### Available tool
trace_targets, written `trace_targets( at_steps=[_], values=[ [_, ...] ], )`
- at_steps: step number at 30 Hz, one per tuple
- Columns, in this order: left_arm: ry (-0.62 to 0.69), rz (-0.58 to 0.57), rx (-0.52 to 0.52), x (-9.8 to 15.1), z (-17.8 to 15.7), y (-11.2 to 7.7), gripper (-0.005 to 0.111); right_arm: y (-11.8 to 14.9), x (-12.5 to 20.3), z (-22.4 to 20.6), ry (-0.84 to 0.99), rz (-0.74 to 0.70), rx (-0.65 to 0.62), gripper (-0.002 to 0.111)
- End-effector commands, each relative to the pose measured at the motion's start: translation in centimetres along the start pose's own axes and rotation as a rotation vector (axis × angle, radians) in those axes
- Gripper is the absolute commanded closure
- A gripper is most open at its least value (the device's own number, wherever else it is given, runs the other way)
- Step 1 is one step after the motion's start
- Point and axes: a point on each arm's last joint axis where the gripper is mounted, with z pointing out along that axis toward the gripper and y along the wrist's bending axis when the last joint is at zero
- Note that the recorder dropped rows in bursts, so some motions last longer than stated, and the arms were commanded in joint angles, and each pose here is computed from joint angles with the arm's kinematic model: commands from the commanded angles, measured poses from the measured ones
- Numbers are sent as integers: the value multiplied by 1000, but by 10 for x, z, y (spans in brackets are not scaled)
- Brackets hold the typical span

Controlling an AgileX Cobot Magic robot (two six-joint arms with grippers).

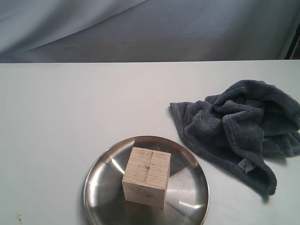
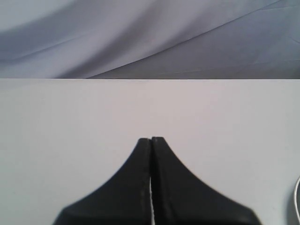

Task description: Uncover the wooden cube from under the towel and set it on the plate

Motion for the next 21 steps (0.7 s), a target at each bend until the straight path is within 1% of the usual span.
trace_targets(
  at_steps=[1, 21],
  values=[
    [-13, 2, 4, -1, 0, 0, 107, 0, 1, 0, -1, 0, -3, 108],
    [-13, 2, 4, -1, 0, 0, 107, 0, 1, 0, -1, 0, -3, 108]
  ],
)
